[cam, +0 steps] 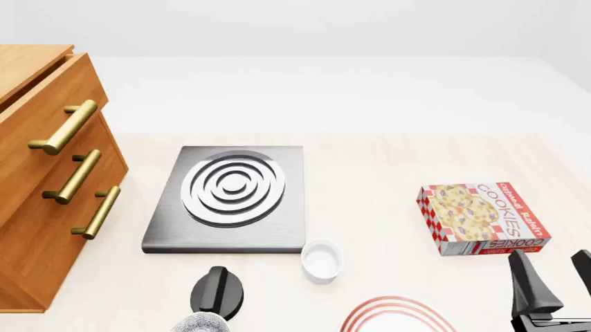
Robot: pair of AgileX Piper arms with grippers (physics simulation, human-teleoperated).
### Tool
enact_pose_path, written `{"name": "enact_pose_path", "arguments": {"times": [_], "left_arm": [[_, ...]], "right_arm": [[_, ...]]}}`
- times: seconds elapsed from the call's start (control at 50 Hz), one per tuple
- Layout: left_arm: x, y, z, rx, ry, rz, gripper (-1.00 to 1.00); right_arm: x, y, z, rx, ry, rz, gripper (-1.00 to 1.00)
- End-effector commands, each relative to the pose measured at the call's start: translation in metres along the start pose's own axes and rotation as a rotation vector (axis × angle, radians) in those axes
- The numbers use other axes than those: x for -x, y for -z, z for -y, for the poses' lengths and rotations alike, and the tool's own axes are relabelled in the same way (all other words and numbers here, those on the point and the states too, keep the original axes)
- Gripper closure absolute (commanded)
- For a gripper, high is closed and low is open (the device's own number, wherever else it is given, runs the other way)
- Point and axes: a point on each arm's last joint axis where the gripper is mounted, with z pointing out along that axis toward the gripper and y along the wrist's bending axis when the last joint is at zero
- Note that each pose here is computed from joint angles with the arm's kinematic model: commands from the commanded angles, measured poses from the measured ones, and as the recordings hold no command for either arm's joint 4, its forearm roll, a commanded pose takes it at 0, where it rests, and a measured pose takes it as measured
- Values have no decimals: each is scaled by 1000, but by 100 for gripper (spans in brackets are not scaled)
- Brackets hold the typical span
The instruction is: Pick the akita bowl on the wooden cabinet and place it on the plate.
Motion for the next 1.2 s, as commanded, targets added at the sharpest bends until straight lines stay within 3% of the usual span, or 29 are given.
{"name": "enact_pose_path", "arguments": {"times": [0.02,0.26,0.48,0.98,1.2], "left_arm": [[-9,-18,-3,14,29,-32,-100],[-15,-30,-6,28,74,-62,-100],[-36,-54,-10,48,149,-133,-100],[-45,-80,-11,67,230,-185,-100],[-43,-85,-5,52,228,-204,-100]], "right_arm": [[0,0,0,0,0,0,-100],[0,0,0,0,0,0,-100],[0,0,0,0,0,0,-100],[0,0,0,0,0,0,-100],[0,0,0,0,0,0,-100]]}}
